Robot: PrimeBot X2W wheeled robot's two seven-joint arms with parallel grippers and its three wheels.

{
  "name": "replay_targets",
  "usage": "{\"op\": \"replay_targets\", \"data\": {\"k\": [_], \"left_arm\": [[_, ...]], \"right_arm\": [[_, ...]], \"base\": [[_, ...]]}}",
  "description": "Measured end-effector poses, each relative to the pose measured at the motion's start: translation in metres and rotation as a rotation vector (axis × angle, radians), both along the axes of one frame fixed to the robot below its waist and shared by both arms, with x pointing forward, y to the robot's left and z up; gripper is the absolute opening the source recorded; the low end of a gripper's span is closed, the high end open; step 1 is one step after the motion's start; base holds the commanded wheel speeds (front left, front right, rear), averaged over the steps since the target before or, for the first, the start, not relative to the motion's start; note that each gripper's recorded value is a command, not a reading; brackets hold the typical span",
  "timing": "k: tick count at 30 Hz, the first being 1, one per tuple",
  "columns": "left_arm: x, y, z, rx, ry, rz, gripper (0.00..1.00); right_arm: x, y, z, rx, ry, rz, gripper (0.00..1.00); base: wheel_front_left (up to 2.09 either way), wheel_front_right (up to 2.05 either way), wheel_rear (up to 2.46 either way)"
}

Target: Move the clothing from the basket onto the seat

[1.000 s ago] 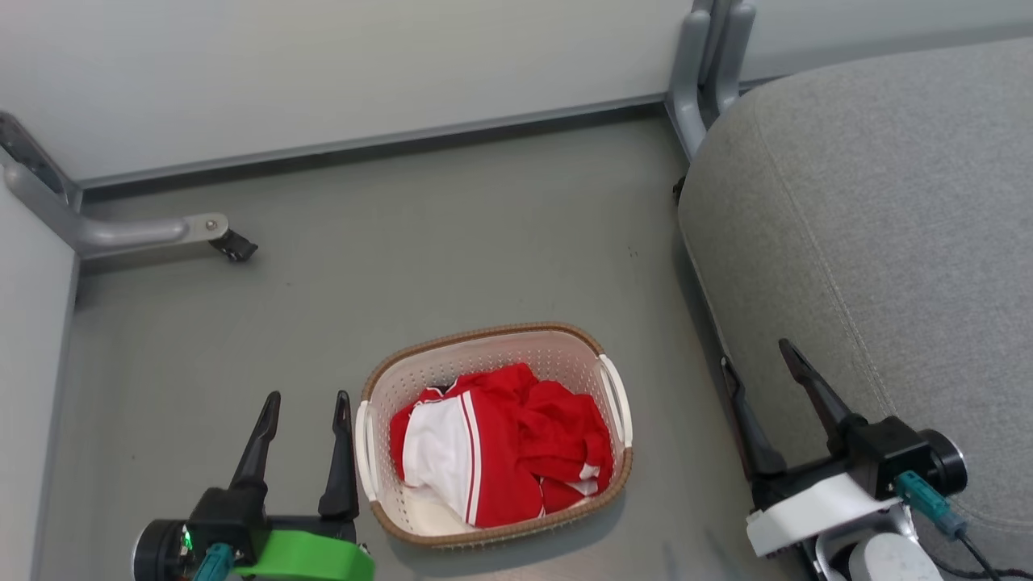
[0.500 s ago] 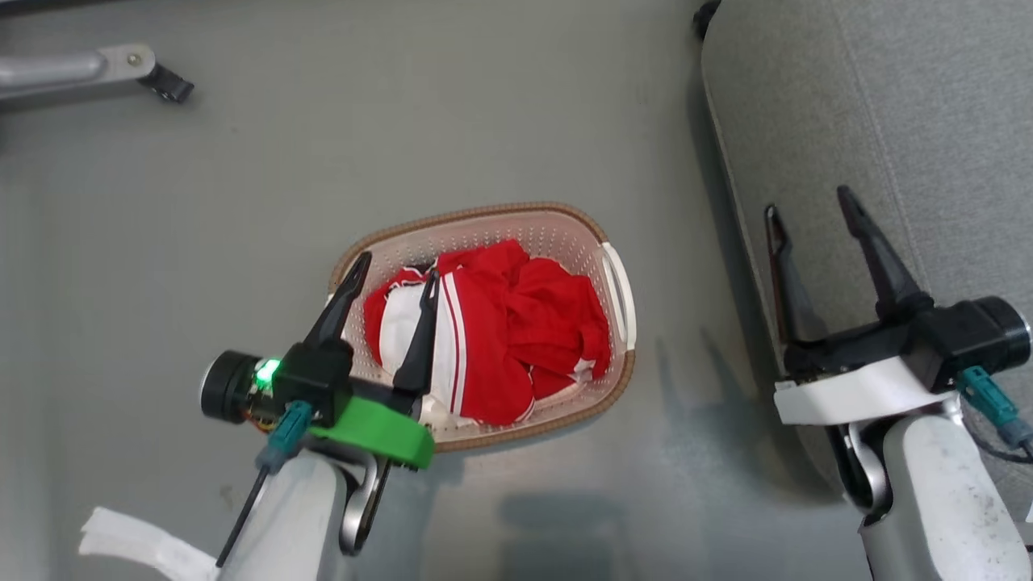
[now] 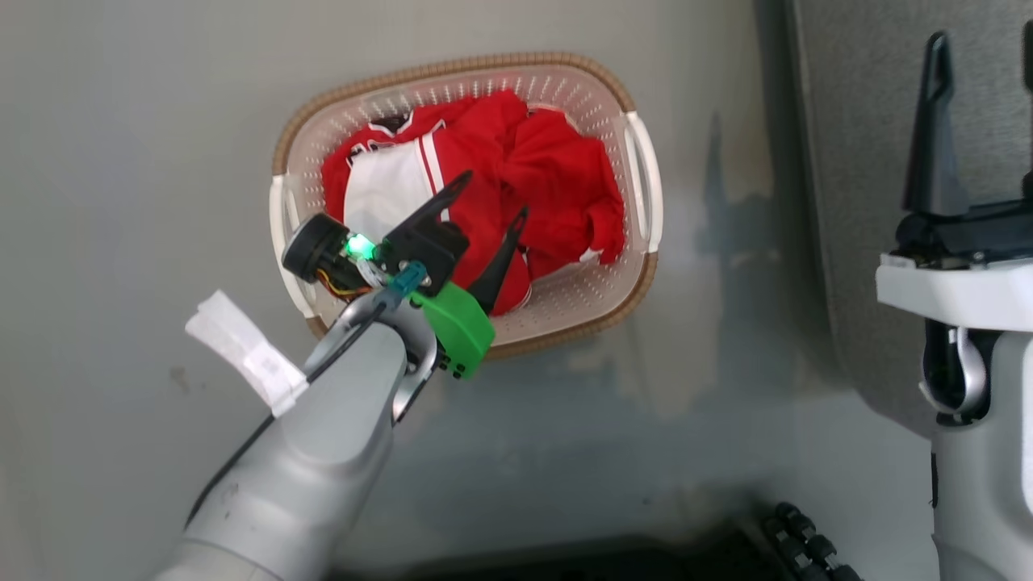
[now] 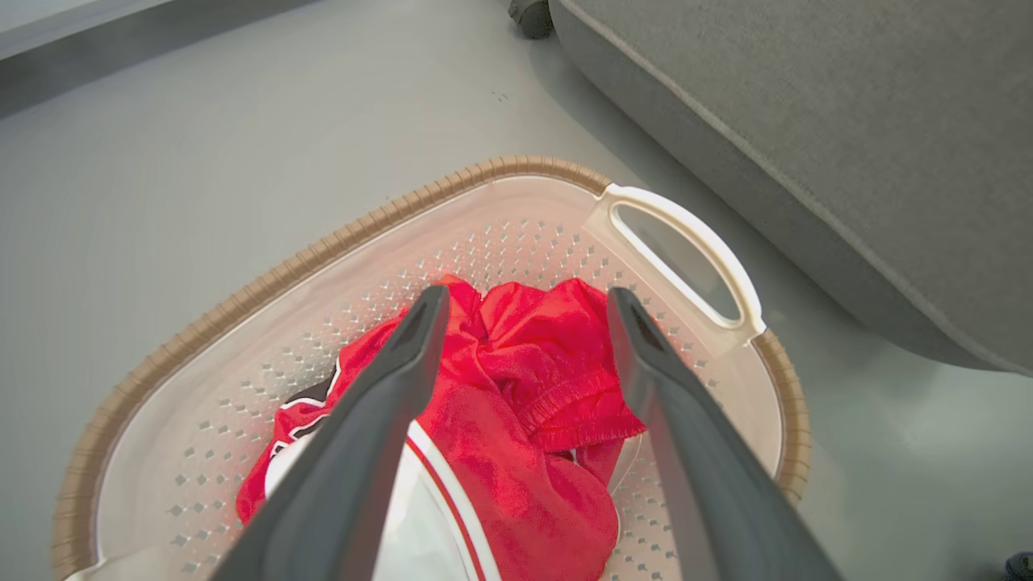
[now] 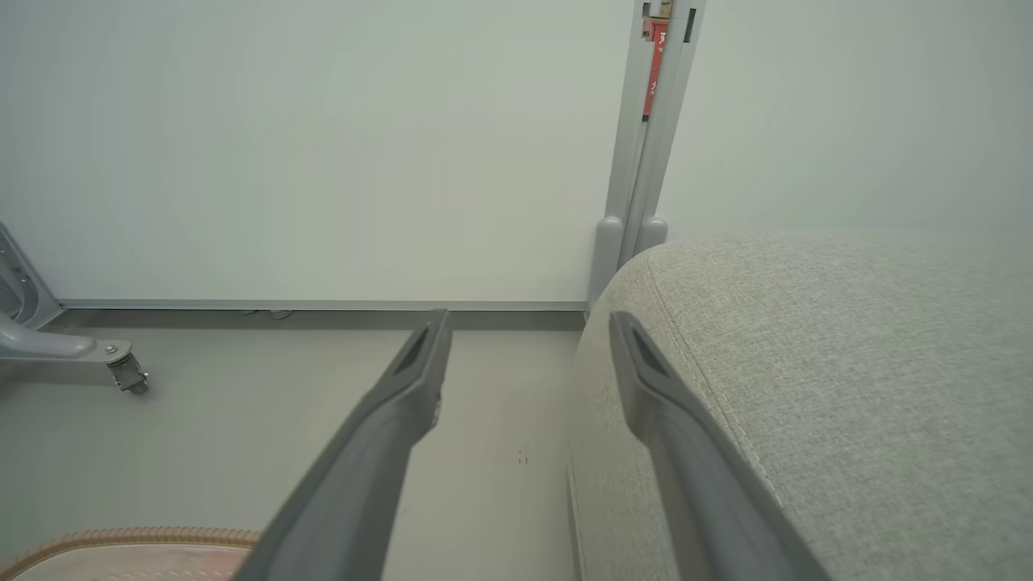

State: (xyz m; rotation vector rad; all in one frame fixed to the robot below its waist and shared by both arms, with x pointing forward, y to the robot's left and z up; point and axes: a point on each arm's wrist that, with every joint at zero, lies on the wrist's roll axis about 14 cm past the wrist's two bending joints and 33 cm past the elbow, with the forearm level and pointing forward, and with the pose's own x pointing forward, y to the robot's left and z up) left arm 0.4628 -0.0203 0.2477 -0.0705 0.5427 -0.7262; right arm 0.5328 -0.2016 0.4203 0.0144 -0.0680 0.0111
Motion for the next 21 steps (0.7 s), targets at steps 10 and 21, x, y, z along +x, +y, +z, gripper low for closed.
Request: {"op": "replay_targets", "data": {"k": [10,21], "left_arm": [[-0.015,0.003,-0.09,0.129,0.238,-0.102,1.0],[-0.03,0.007,-0.136,0.324,0.435,-0.135,1.0]], "right_arm": [[0.017,0.031,-0.058,-0.023,0.064,0.092,1.0],[0.012,0.044,-0.097,-0.017,0.141,0.133,1.0]], "base": [[0.0,0.0,0.0],[0.0,0.0,0.0]]}}
